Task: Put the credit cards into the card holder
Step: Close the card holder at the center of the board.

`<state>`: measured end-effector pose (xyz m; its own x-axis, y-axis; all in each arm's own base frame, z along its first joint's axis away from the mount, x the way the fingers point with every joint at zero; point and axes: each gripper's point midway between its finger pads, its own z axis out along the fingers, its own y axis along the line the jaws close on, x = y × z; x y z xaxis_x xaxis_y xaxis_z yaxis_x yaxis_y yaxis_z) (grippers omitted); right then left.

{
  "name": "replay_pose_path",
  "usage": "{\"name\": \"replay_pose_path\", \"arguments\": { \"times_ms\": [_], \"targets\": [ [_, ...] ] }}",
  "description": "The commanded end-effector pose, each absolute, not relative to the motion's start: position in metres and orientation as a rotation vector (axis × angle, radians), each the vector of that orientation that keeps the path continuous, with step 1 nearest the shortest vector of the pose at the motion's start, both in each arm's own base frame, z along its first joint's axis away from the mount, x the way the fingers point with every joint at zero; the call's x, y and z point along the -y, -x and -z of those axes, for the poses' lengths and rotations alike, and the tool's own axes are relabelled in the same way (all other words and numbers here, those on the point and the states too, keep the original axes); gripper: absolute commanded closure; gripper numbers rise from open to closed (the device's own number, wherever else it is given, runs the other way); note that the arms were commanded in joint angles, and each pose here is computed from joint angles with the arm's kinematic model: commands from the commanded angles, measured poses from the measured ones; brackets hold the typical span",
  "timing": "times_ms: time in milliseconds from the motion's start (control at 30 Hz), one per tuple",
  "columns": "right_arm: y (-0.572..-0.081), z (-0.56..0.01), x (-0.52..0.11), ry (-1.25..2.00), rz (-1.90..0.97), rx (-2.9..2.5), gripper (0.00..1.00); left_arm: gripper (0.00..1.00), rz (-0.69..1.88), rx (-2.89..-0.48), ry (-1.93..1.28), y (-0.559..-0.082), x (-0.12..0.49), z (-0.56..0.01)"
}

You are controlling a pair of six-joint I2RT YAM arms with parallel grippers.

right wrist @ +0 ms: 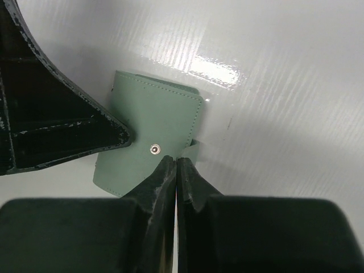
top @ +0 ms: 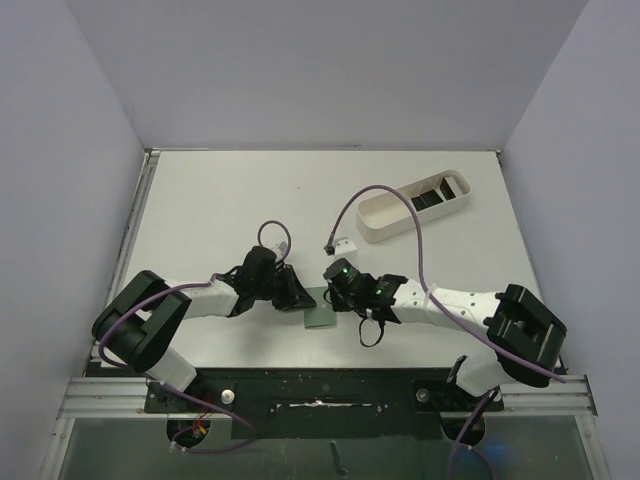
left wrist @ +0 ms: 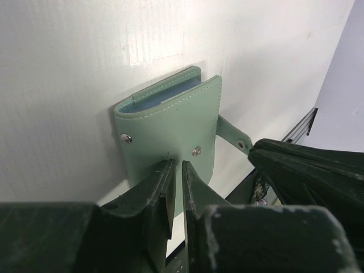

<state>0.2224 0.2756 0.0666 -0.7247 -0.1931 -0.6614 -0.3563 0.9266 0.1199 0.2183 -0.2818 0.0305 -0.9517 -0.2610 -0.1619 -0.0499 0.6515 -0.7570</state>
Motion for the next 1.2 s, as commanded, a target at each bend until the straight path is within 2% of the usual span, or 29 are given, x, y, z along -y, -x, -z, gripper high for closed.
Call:
{"name": "replay_pose_path", "arguments": {
  "times_ms": [0,167,333,367,467,600,900,1167],
  "targets": [
    [-0.226,-0.085,-0.297,0.328,-0.523,-2.325,1.00,0.90,1.188,-2.602,0.244,-0.216,0.281,-0.030],
    [-0.227,-0.078,-0.303,0.281,-0.635,-2.330,1.00,0.90,1.214,-2.595,0.254,-0.214,0.285,-0.032],
    [-0.228,-0.076,-0.303,0.272,-0.624,-2.342,1.00,0.90,1.224,-2.595,0.257,-0.213,0.286,-0.032],
    [-0.230,-0.076,-0.300,0.272,-0.597,-2.346,0.99,0.90,1.224,-2.595,0.256,-0.213,0.286,-0.032],
    [-0.232,-0.080,-0.292,0.286,-0.495,-2.354,0.87,0.90,1.226,-2.595,0.258,-0.212,0.286,-0.032],
    [-0.231,-0.080,-0.285,0.297,-0.409,-2.367,0.78,0.90,1.231,-2.589,0.255,-0.213,0.287,-0.033],
    [-0.227,-0.076,-0.292,0.361,-0.377,-2.385,0.67,0.90,1.223,-2.594,0.258,-0.213,0.286,-0.032],
    [-0.226,-0.070,-0.296,0.399,-0.332,-2.395,0.67,0.90,1.223,-2.595,0.261,-0.213,0.286,-0.031]
  ]
}}
